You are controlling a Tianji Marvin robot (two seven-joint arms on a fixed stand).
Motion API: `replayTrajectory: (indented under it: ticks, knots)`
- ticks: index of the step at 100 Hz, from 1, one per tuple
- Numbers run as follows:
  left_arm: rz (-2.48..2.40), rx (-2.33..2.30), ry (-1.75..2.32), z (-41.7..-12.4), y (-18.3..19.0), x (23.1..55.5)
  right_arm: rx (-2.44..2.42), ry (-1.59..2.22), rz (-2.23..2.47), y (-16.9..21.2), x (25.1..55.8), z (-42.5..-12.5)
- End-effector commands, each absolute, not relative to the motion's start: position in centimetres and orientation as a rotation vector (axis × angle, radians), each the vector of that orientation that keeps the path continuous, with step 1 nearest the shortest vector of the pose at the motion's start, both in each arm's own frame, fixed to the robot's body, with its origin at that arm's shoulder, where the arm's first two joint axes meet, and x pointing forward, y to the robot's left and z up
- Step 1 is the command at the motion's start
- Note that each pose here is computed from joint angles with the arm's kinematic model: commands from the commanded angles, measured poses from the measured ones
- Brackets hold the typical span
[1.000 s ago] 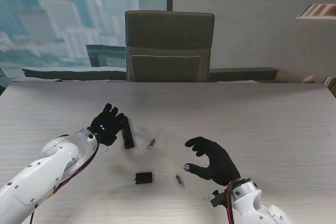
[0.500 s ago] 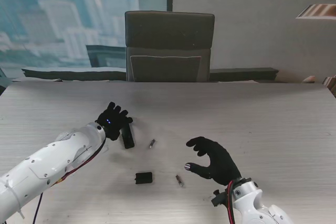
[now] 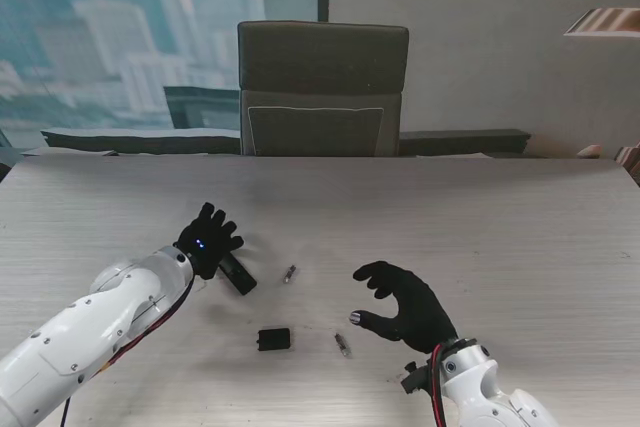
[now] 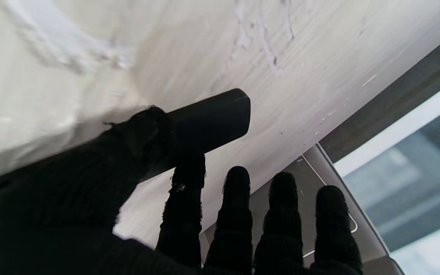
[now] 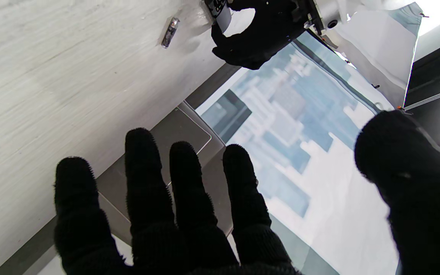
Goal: Install the batteries into the remote control and close the cover
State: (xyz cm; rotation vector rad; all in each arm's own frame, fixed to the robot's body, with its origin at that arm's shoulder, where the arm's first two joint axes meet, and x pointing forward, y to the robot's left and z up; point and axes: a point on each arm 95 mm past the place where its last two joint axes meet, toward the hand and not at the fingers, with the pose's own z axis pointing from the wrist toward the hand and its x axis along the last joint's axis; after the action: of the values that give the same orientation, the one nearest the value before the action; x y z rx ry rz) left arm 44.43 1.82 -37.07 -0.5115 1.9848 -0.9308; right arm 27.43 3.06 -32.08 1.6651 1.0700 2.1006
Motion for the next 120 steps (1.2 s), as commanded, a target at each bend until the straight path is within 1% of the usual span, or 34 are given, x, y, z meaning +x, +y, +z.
replayTrajectory:
  ticks: [1, 37, 68, 98, 120]
  knots:
    - [-0.9, -0.54, 2.058, -39.0, 1.9, 42.5, 1.691, 1.1, 2.09, 3.4, 27.3, -32.4]
    - [-0.868, -0.564, 2.119, -37.9, 1.2, 39.2, 1.689, 1.144, 2.07, 4.1, 27.6, -32.4]
    - [-0.866, -0.585, 2.11, -37.9, 1.1, 38.3, 1.631, 1.203, 2.049, 5.4, 29.2, -32.5]
    - [-0.873, -0.631, 2.099, -38.1, 0.7, 38.7, 1.482, 1.306, 1.965, 7.6, 32.7, -32.5]
    - [-0.871, -0.618, 2.099, -38.0, 0.7, 38.7, 1.393, 1.283, 1.901, 10.7, 35.7, -32.3]
